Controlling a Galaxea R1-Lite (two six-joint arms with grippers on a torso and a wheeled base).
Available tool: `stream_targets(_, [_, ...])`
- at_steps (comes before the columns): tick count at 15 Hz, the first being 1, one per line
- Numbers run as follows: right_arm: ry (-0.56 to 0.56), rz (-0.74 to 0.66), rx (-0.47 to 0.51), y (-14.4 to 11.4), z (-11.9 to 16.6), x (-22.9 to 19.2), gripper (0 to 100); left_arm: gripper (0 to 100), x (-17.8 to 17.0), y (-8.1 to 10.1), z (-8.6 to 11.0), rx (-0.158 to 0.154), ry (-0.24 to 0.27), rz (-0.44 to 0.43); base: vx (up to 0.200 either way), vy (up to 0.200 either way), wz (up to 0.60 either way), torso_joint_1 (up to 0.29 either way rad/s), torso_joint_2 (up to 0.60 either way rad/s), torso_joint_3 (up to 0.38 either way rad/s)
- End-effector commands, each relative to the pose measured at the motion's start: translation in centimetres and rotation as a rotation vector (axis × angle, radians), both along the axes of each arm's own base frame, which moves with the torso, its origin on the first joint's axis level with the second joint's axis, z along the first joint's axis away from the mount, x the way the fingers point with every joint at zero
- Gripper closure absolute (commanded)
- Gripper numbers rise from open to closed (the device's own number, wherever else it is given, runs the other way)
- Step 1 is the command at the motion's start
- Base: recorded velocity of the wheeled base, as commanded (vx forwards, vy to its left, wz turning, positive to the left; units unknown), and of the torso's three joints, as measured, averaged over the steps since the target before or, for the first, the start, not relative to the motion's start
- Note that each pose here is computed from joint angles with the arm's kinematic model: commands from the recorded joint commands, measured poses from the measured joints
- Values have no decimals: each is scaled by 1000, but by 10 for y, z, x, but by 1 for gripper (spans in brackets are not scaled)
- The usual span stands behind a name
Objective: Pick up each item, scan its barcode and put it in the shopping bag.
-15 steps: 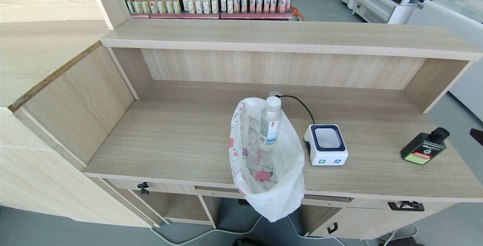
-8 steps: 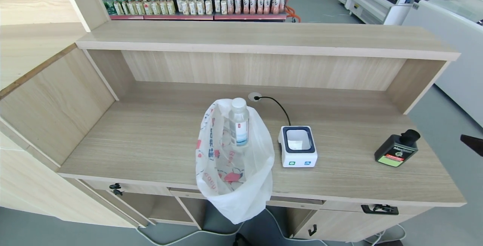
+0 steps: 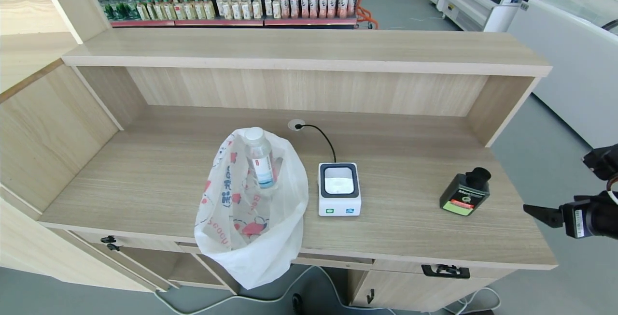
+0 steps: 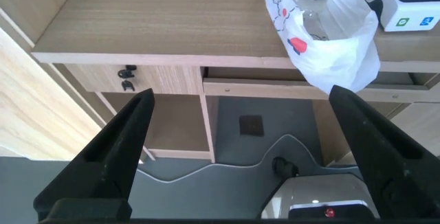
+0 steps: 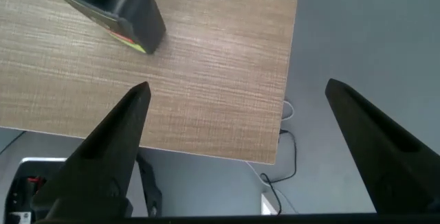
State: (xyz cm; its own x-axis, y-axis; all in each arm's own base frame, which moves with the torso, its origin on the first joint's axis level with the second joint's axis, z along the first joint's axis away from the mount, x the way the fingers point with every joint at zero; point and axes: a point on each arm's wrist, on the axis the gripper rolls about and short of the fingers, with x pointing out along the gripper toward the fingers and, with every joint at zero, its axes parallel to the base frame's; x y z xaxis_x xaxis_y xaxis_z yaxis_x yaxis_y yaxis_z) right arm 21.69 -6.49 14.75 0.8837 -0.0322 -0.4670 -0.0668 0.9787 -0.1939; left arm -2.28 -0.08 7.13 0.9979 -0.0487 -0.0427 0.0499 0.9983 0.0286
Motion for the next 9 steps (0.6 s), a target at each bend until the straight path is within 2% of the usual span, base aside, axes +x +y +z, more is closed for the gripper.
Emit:
stream_targets(1, [23,53,6,12,-6,1,0,0,0,0,0,-1,0,-2,0,0,0,0,0,0])
stream_targets(8, [33,98,9,21,-9,6,0,0,0,0,0,-1,0,-3,0,0,0,0,0,0])
stream_targets(9, [33,117,6,24,-10,11,0,0,0,0,0,-1,0,-2,0,-200,0,2,2,2])
